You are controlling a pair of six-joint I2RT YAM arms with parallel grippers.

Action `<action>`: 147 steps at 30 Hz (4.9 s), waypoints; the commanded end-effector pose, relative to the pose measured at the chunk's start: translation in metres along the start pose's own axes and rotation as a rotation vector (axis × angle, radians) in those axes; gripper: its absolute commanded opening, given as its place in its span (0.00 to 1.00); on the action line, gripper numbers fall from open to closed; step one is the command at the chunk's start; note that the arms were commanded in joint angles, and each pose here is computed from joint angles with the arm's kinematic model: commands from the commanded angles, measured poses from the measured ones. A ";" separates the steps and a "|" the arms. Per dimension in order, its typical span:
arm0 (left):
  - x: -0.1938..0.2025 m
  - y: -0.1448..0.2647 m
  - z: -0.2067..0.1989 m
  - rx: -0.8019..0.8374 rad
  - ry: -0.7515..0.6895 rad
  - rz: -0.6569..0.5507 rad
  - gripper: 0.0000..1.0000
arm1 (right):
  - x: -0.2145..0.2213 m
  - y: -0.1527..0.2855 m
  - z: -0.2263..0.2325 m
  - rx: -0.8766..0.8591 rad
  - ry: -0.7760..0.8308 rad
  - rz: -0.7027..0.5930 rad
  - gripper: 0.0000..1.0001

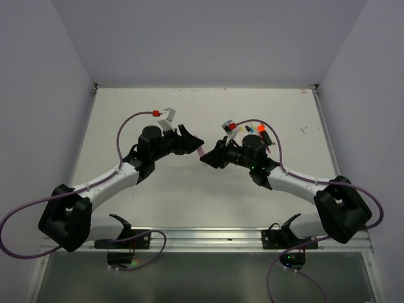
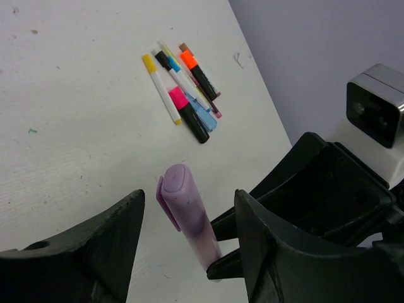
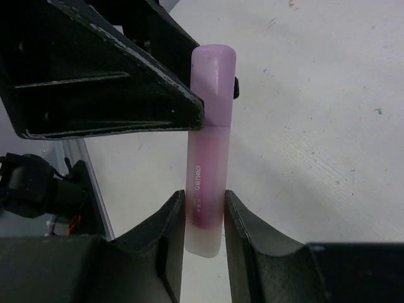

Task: Open the pen caps

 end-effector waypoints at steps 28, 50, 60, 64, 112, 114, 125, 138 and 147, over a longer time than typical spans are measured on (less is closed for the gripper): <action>-0.029 0.053 -0.089 0.389 -0.212 -0.173 0.00 | -0.029 0.020 0.083 -0.384 0.097 -0.053 0.64; -0.036 0.073 -0.120 0.583 -0.263 -0.264 0.00 | -0.018 0.027 0.101 -0.536 0.124 0.031 0.00; -0.091 0.076 -0.142 0.617 -0.339 -0.517 0.00 | 0.041 0.033 0.081 -0.550 0.012 0.164 0.00; -0.116 0.077 -0.156 0.646 -0.364 -0.600 0.00 | 0.059 0.036 0.075 -0.548 -0.024 0.199 0.00; 0.006 0.050 0.035 -0.114 -0.009 0.005 0.02 | 0.088 0.010 -0.042 0.287 -0.189 0.318 0.00; 0.029 0.048 0.054 -0.176 0.028 0.078 0.04 | 0.089 0.004 -0.047 0.311 -0.219 0.312 0.00; 0.093 0.037 0.094 -0.323 0.092 0.311 0.10 | 0.097 -0.028 -0.064 0.385 -0.279 0.336 0.05; 0.103 0.032 0.117 -0.417 0.101 0.314 0.26 | 0.117 -0.045 -0.054 0.401 -0.308 0.399 0.37; 0.095 0.029 0.117 -0.430 0.094 0.283 0.44 | 0.102 -0.041 -0.046 0.396 -0.281 0.385 0.60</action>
Point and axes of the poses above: each gripper's point midway between its finger pads, its own y axis back along the fingers, its own z axis along the line the jaws close on, x = y × z, the point moved 1 cm from there along y, back along the fingers, and after that the axes turned 1 degree about -y, right-handed, at the moved point
